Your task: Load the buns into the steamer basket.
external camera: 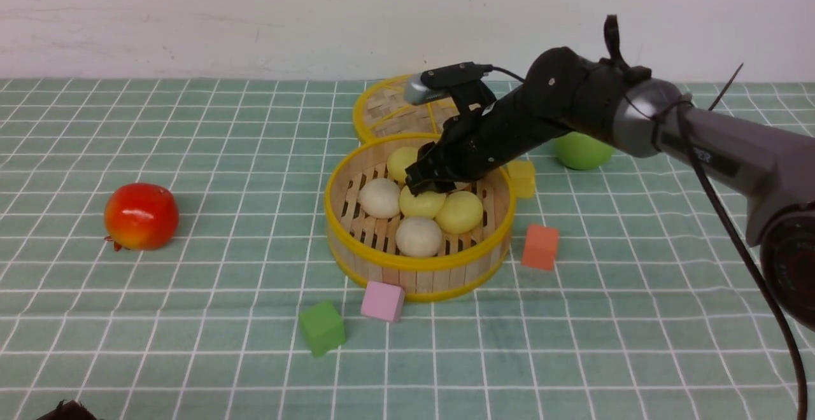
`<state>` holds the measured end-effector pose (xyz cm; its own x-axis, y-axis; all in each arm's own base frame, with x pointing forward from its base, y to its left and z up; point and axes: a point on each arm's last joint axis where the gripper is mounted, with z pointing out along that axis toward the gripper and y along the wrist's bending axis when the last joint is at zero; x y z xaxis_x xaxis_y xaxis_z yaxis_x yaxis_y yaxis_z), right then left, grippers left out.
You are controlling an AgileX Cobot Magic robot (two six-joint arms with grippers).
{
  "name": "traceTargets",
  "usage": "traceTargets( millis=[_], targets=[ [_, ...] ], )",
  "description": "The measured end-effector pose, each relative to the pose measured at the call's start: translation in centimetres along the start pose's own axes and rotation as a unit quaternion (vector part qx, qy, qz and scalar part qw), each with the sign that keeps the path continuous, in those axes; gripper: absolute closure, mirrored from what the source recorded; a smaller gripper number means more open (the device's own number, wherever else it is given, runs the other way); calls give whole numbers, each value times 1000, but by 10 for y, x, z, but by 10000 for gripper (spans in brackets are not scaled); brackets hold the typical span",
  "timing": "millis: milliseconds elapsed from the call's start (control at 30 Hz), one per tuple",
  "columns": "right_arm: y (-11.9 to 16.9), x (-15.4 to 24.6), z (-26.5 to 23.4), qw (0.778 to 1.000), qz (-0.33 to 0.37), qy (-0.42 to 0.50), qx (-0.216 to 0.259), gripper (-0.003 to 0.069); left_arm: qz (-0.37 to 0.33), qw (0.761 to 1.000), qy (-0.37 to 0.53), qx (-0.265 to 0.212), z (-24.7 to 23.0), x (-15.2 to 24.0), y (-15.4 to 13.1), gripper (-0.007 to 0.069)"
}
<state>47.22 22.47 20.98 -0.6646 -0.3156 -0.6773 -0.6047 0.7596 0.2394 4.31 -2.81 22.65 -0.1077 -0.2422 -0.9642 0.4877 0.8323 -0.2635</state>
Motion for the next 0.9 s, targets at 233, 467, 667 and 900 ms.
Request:
traceTargets(
  millis=[233,467,667,900],
  targets=[
    [21,-22,-58,999,-51,8,0,200,0,1000,0,0,0,0,0,387],
    [49,-29,-166,993,-50,86,68,366,0,1000,0,0,0,0,0,387],
    [64,-26,-233,988,-25,76,129,582,0,1000,0,0,0,0,0,387],
    [89,9,-295,988,36,53,140,662,0,1000,0,0,0,0,0,387]
  ],
)
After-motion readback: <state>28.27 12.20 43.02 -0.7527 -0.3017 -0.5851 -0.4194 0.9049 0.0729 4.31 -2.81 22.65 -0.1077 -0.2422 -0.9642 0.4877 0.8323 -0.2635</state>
